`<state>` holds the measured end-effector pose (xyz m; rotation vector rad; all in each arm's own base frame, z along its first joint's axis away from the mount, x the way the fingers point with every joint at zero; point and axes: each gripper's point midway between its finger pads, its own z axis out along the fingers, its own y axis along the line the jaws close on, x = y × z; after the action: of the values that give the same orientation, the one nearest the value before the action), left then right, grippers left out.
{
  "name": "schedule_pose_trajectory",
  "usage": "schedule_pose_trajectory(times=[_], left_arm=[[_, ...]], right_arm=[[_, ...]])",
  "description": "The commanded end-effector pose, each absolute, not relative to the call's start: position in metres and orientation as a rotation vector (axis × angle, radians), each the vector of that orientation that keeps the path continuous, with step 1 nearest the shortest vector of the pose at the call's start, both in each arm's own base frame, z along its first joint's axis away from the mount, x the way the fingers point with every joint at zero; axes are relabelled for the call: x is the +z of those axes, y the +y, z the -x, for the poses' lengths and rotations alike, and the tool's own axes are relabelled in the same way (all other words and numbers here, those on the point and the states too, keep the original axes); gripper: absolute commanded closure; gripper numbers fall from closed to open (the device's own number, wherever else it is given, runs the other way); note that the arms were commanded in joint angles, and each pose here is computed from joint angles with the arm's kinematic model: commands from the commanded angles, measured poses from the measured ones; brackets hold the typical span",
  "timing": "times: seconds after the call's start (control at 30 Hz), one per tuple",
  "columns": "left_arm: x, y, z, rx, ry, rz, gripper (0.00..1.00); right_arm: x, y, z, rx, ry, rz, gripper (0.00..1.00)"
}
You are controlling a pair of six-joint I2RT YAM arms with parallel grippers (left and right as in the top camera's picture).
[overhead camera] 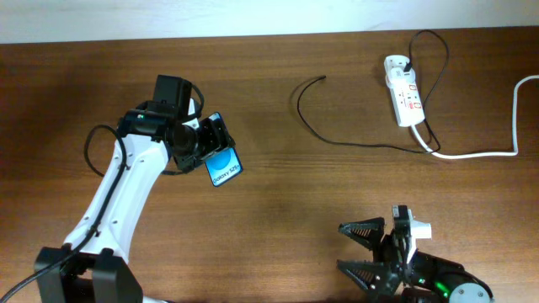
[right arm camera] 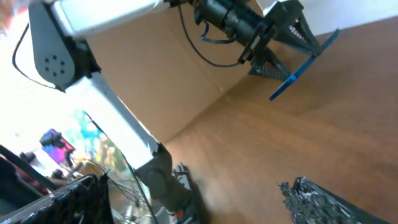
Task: Plug charger to phone and switch on socket
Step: 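Move the right gripper toward the phone held by the left gripper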
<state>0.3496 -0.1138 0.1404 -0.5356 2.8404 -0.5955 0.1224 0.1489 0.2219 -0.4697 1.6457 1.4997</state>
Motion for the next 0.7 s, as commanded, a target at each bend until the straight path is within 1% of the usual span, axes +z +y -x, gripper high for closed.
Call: schedule_pose_trajectory(times=[0.0, 0.1, 0.17, 0.27, 0.33, 0.43, 0.47, 0.53, 0.67], left_arm=[[0.159, -0.113, -0.356, -0.613, 2.782, 0.5, 0.63], [0.159, -0.113, -0.357, -0.614, 2.78, 0.499, 0.63], [0.16, -0.114, -0.359, -0.617, 2.772, 0.495, 0.62], [0.16, -0.114, -0.359, -0.617, 2.772, 0.496, 0.62], [0.16, -0.114, -0.359, -0.618, 2.771, 0.495, 0.62], [0.16, -0.114, -0.359, -0.617, 2.771, 0.495, 0.62], [0.16, -0.114, -0.359, -0.617, 2.771, 0.495, 0.62], [0.16, -0.114, -0.359, -0.617, 2.772, 0.495, 0.62], [0.16, -0.114, -0.359, -0.617, 2.771, 0.496, 0.61]], right_arm=[[0.224, 0.141, -0.134, 1.54, 1.703, 0.331, 0.02], [0.227, 0.13, -0.155, 1.559, 1.73, 0.179, 0.02], [0.237, 0.123, -0.173, 1.56, 1.741, 0.103, 0.02], [0.252, 0.114, -0.204, 1.532, 1.764, 0.095, 0.02], [0.254, 0.106, -0.227, 1.521, 1.784, 0.068, 0.02], [0.229, 0.091, -0.269, 1.478, 1.836, -0.039, 0.02], [0.21, 0.084, -0.285, 1.449, 1.873, -0.092, 0.02], [0.18, 0.077, -0.302, 1.435, 1.934, -0.194, 0.02], [0.14, 0.084, -0.318, 1.338, 2.046, -0.296, 0.02]])
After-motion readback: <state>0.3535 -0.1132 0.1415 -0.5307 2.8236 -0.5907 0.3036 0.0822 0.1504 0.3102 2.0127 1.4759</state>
